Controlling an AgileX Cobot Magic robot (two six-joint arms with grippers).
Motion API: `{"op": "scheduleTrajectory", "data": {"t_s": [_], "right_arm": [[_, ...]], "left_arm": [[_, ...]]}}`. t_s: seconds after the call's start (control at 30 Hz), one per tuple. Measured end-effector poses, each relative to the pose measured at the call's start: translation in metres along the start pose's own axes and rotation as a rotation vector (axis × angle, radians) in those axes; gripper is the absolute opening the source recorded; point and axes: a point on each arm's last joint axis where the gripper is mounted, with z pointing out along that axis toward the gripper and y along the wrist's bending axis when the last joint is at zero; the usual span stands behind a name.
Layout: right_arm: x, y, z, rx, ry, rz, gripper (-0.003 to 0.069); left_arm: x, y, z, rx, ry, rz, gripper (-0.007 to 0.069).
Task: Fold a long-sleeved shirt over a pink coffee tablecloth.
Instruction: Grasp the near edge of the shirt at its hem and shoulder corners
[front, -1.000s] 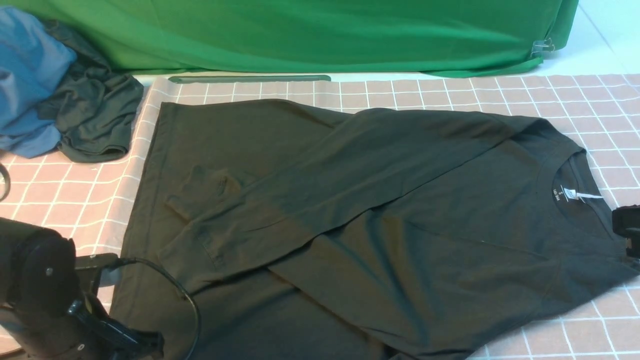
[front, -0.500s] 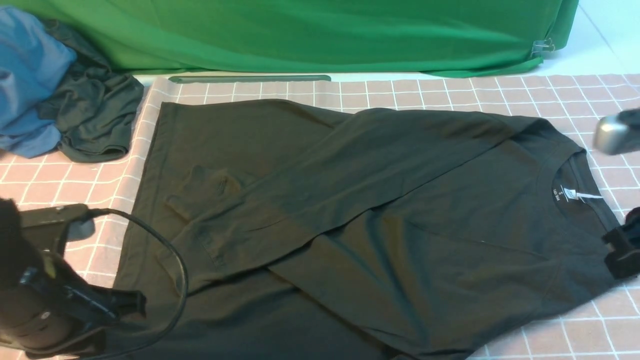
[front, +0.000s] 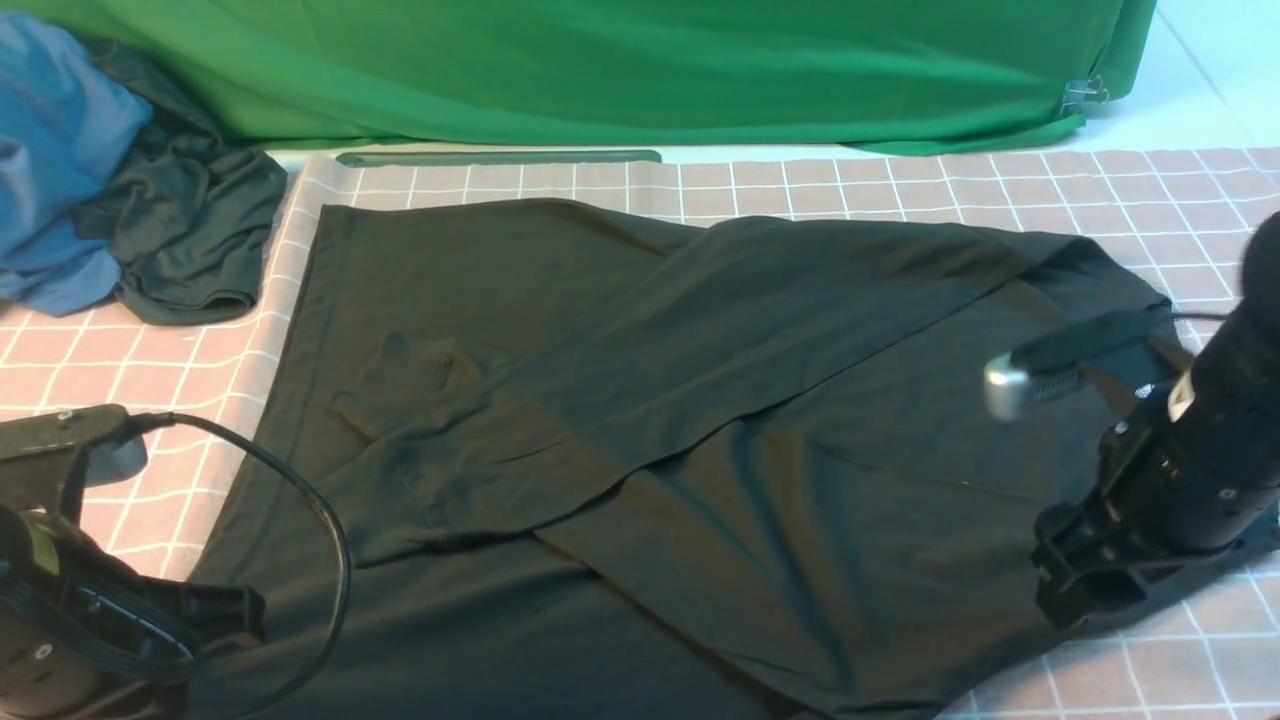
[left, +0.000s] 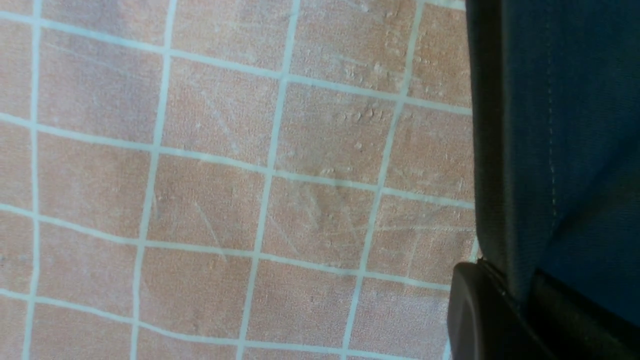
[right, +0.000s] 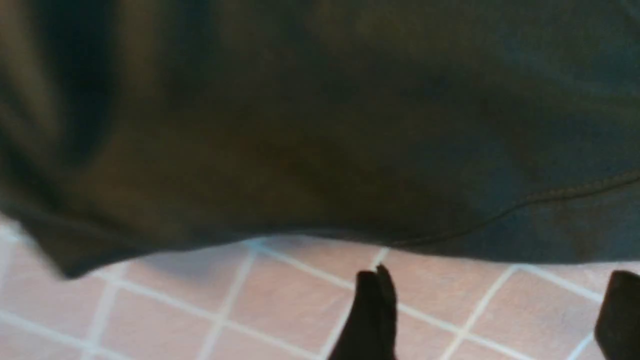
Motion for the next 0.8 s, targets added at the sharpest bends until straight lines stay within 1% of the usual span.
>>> {"op": "scheduleTrajectory", "data": {"t_s": [0.2,0.3,0.37,0.4,0.47,0.5,0.57,0.67,0.8], "right_arm": [[-0.009,-0.004,0.026,0.026,0.035,-0.005,0.0589],[-0.012,-0.004,0.039,0.023,0.067,-0.005,0.0541],[-0.012,-0.005,0.044,0.022,0.082,-0.005,0.0482],[-0.012,-0.005,0.046,0.021,0.09,-0.005,0.0428],[-0.012,-0.005,0.047,0.02,0.098,-0.013,0.0293],[-0.011,-0.005,0.047,0.019,0.107,-0.024,0.0167],[-0.01,-0.004,0.046,0.018,0.116,-0.032,0.008],[-0.006,-0.005,0.038,0.017,0.125,-0.032,0.0052],[0.001,-0.004,0.018,0.018,0.11,-0.03,0.005]], "left_arm": [[-0.001,0.0,0.0,0.003,-0.007,0.0,0.0031],[-0.002,-0.001,0.0,0.01,-0.025,0.0,0.0031],[-0.003,-0.001,0.0,0.014,-0.034,0.0,0.0031],[-0.003,-0.001,0.0,0.016,-0.037,0.0,0.0031],[-0.004,-0.002,0.0,0.017,-0.042,0.0,0.0031],[-0.004,-0.002,0.0,0.018,-0.042,0.0,0.0031],[-0.004,-0.002,0.0,0.018,-0.043,0.0,0.0031],[-0.004,-0.001,0.0,0.017,-0.042,0.001,0.0031],[-0.002,-0.001,0.0,0.009,-0.025,0.001,0.0031]]}}
